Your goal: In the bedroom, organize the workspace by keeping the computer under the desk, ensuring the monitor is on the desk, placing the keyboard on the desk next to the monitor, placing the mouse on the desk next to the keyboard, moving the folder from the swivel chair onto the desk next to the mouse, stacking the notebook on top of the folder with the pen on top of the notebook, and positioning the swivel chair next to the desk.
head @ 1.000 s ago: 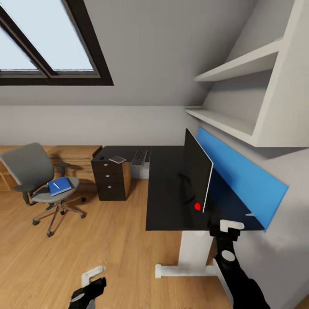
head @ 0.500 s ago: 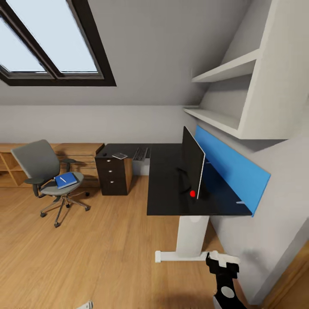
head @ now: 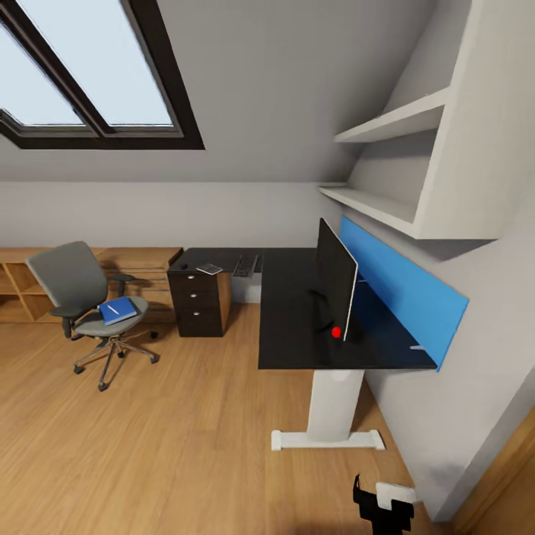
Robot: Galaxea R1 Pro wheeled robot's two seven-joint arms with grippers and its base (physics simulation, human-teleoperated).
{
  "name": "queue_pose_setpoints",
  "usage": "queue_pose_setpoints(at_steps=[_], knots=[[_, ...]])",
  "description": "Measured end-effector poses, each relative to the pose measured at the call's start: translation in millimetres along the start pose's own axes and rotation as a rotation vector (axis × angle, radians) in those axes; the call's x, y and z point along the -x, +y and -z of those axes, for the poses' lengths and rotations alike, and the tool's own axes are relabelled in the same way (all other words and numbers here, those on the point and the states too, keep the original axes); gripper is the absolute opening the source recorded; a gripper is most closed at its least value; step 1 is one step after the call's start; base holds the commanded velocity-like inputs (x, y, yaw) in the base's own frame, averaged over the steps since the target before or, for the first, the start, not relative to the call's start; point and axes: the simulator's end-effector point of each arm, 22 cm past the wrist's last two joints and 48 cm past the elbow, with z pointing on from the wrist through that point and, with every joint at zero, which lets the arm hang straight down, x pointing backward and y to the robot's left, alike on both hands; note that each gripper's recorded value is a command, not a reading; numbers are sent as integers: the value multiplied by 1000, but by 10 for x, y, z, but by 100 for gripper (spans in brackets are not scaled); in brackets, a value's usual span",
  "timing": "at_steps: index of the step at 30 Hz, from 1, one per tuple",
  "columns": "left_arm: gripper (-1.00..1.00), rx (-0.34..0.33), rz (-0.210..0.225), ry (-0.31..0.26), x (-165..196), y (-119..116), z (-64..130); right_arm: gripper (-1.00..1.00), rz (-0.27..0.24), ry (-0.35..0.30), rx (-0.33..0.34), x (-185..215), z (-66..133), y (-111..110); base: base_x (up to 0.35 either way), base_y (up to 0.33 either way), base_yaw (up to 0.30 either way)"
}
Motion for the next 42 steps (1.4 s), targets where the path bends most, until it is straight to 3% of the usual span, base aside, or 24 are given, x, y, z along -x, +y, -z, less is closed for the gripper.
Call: queue_pose_setpoints(at_steps=[1,2,11,21,31,42], knots=[[100,-6,0,0,-2,-12,0,100,0,1,1,-4,3,4,-1,327,171],[100,-46,-3,6,-31,-101,6,100,-9,25,23,-93,84,188,-1,328,188],[100,-54,-6,13,-61,-122,5,100,-11,42,31,-164,117,248,0,331,151],[100,-107,-17,37,-184,-203,19,100,-2,58,115,-243,160,426,21,328,8],[100,-115,-49,29,-178,-216,22,100,-2,59,121,-247,169,446,233,263,0],[100,-116,-55,28,-179,-217,22,100,1,73,123,-310,197,452,239,237,-29]])
